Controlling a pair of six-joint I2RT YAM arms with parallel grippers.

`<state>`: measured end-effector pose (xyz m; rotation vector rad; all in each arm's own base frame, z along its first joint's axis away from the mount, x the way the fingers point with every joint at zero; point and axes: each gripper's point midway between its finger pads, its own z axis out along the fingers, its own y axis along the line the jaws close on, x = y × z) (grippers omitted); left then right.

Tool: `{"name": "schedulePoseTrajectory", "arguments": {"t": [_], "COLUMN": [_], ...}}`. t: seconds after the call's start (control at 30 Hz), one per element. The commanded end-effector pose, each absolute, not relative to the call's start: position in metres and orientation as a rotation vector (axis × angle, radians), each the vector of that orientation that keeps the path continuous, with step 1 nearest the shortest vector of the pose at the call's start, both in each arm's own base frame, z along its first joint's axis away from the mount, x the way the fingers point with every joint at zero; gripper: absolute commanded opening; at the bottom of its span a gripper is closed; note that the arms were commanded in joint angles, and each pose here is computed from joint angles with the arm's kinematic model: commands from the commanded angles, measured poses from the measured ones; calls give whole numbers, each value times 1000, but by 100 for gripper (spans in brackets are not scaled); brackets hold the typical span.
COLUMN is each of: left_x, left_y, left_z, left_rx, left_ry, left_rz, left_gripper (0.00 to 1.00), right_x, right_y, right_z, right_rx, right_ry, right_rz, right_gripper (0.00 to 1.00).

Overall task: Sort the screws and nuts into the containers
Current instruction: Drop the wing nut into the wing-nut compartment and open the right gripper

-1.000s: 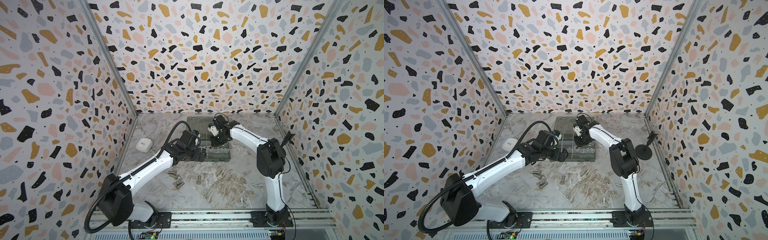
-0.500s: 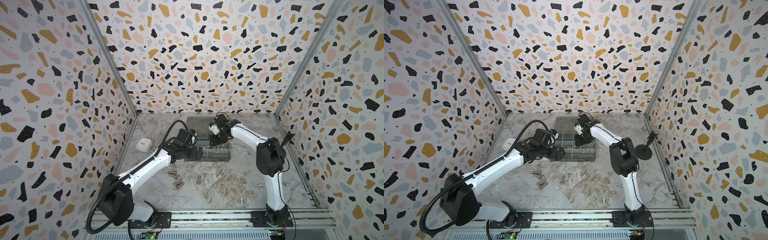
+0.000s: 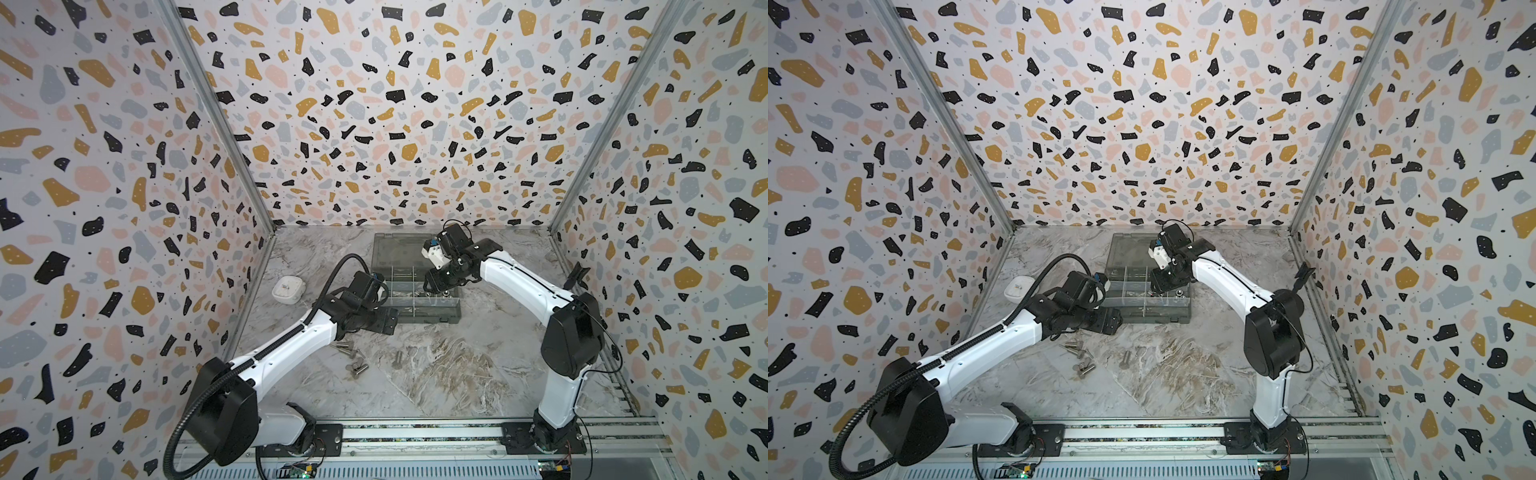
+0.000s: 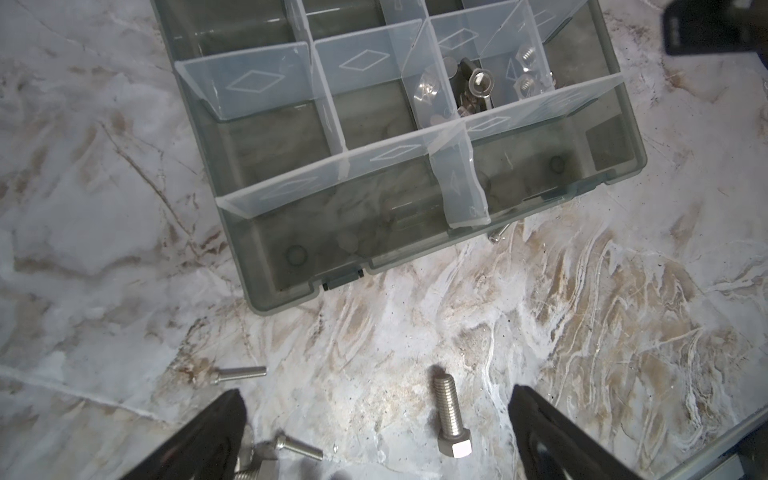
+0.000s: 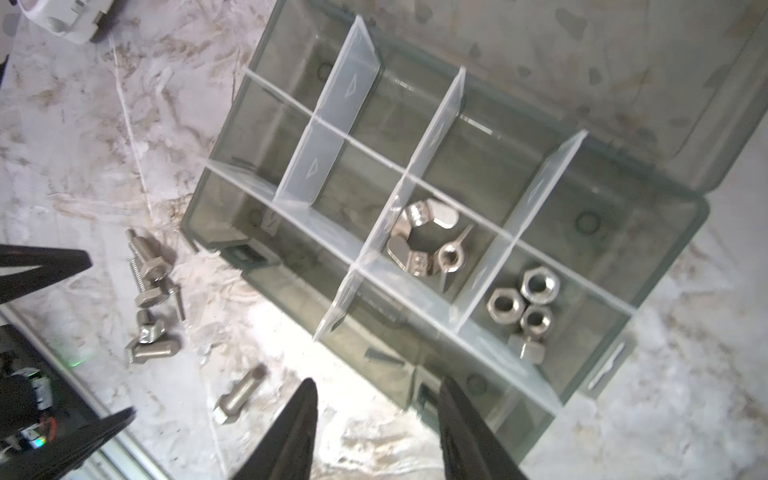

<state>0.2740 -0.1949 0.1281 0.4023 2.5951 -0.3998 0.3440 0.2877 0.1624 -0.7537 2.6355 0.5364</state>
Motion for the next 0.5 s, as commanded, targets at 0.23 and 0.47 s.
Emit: {"name": "schedulePoseTrajectory", "arguments": {"t": [0.23, 0.47], "left_x": [263, 255], "left_y": [-184, -180], "left_z": [129, 117], "left_rx": [309, 287], "left_ry": [2580, 2611], "left_rz": [-418, -419], "left_gripper": [100, 100], "right_x": [263, 247], "right_y": [261, 254], "right_z": [120, 92], "right_rx": [-746, -714], "right_ry": [2784, 2825], "right_rz": [531, 548], "right_gripper": [44, 44]}}
